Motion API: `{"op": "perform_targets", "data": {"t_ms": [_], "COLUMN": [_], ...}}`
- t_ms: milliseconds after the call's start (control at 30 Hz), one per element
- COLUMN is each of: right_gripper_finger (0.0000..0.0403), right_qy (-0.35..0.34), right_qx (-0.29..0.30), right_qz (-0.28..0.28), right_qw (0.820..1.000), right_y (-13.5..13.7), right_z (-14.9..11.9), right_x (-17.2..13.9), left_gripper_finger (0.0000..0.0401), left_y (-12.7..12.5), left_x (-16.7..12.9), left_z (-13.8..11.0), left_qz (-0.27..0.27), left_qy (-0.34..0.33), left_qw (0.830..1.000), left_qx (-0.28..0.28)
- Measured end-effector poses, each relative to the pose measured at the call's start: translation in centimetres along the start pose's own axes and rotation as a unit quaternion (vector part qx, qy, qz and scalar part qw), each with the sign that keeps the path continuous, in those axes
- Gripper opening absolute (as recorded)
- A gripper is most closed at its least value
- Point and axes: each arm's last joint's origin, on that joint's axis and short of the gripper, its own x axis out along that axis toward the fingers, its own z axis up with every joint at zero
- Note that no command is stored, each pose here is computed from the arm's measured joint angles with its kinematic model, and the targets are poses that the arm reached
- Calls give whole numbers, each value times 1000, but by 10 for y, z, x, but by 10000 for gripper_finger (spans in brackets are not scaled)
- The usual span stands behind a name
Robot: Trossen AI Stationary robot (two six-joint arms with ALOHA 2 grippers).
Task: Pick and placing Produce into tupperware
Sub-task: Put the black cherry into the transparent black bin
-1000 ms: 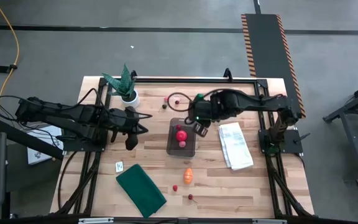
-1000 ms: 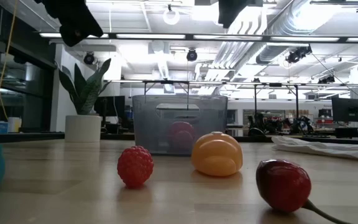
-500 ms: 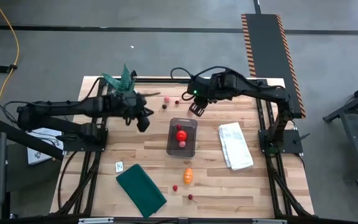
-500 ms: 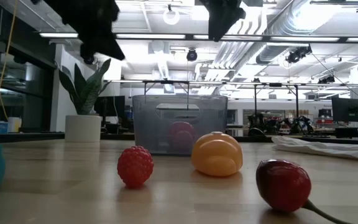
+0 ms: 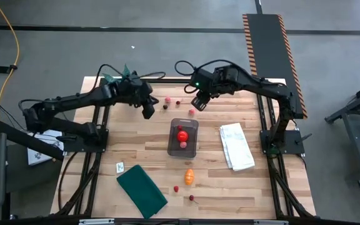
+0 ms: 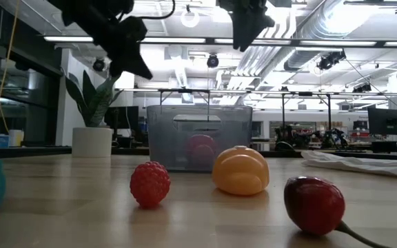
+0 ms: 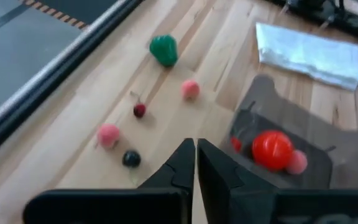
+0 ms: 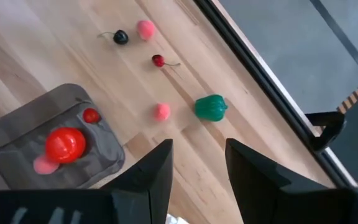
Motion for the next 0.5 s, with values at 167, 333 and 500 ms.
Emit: {"op": "perform_targets", "data": {"t_ms": [167, 333, 500], "right_gripper_finger": [140, 140, 140], "right_qy": [3, 16, 40], "right_qx": [-9, -24, -41], "right_qz": [-6, -12, -36], "right_qw": [1000, 1000, 998], "right_y": [-5, -9, -12], "right_z": [1, 0, -5], "right_x": [2, 3, 2], "left_gripper_finger": [71, 105, 108], "left_y": [1, 1, 2], "left_x": [10, 25, 38], "left_z": [25, 39, 49], "left_qz": [8, 13, 18], "left_qy": [11, 69, 110], "left_qw": [1000, 997, 993], "left_qx": [-2, -15, -28]}}
